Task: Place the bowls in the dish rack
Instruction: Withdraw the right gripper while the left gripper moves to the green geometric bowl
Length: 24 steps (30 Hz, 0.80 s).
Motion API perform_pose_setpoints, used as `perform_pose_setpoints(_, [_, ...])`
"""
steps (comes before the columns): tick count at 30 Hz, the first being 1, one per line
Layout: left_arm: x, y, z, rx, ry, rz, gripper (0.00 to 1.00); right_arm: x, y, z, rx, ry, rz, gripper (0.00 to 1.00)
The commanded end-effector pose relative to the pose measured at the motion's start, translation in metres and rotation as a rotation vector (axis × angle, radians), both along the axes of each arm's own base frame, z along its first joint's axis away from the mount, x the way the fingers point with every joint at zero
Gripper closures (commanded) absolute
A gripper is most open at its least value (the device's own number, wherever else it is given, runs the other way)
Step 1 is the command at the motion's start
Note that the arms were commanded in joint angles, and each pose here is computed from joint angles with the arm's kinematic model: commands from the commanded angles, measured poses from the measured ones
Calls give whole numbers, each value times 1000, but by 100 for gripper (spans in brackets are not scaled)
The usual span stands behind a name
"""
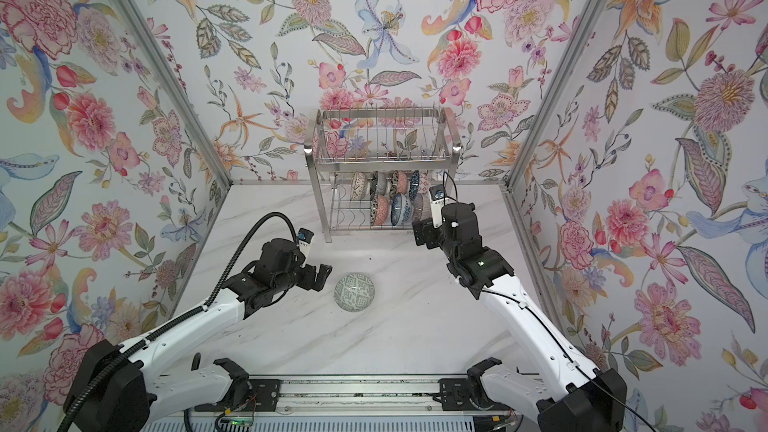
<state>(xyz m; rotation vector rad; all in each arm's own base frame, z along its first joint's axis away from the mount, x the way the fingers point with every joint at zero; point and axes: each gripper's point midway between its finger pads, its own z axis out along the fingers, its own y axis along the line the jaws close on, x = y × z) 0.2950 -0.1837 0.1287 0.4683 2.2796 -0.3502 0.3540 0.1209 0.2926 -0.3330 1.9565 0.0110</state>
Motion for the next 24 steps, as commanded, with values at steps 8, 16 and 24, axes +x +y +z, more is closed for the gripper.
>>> perform_pose_setpoints(8, [-18,-32,-30,-174,94,-25,1,8,-12,-18,106,72,-48,1])
perform_pose_setpoints(16, [-22,-36,-46,-147,145,-38,10,9,-10,-21,107,79,-38,1])
perform_pose_setpoints(24, [-29,-43,-62,-122,200,-64,23,10,-9,-24,108,87,-32,1])
